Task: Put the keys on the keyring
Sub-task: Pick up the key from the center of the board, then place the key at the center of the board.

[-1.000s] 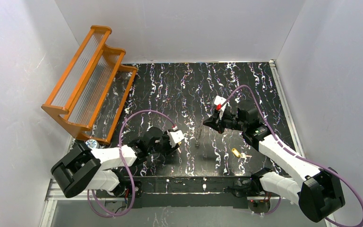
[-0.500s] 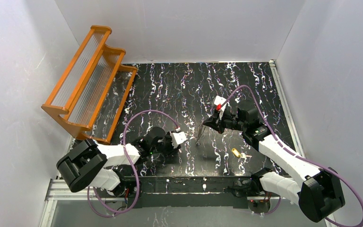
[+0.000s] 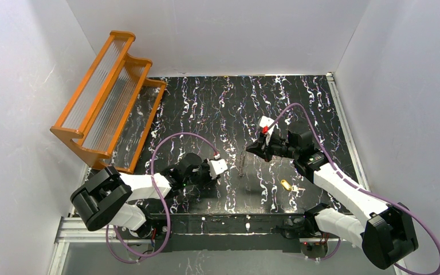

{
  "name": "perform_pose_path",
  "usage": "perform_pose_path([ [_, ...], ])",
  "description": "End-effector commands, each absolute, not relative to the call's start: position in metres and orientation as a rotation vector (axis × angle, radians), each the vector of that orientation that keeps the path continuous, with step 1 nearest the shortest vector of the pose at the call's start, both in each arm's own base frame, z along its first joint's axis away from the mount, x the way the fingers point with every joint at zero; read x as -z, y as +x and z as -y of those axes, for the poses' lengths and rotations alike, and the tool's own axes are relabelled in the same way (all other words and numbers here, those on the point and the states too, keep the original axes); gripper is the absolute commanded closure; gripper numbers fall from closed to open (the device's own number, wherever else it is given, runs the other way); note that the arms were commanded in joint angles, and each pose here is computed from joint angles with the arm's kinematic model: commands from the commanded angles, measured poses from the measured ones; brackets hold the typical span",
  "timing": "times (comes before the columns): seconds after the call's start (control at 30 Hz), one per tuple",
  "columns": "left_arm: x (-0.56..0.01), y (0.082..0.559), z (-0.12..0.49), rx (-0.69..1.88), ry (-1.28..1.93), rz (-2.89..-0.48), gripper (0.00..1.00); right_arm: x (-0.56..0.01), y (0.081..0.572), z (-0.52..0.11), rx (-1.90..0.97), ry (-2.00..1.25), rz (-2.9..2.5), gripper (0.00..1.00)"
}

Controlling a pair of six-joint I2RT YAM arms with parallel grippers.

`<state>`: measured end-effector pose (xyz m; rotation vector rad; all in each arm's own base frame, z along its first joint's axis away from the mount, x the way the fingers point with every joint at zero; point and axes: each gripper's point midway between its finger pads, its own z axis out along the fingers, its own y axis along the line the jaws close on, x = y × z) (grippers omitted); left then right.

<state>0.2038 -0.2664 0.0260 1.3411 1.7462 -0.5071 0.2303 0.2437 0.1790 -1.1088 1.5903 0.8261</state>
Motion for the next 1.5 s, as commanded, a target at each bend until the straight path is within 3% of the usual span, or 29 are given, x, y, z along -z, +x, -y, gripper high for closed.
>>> perform_pose_path([
  [0.0,-0.036,0.209,0.276,0.513,1.341,-1.701,0.74,-0.19,0.232,-0.248,-0.831,-1.109,-1.529,0.99],
  [0.27,-0.029,0.209,0.277,0.513,1.354,-1.722,0.84,-0.19,0.231,-0.248,-0.832,-1.11,-1.527,0.99],
  [0.47,-0.037,0.213,0.275,0.491,1.327,-1.707,1.0,-0.192,0.231,-0.248,-0.833,-1.111,-1.523,0.99],
  [1.03,-0.089,0.209,0.271,0.522,1.228,-1.621,1.0,-0.197,0.226,-0.254,-0.876,-1.147,-1.492,0.99],
  [1.47,-0.145,0.181,0.281,0.59,1.397,-1.277,1.0,-0.197,0.203,-0.263,-1.014,-1.241,-1.418,0.99],
])
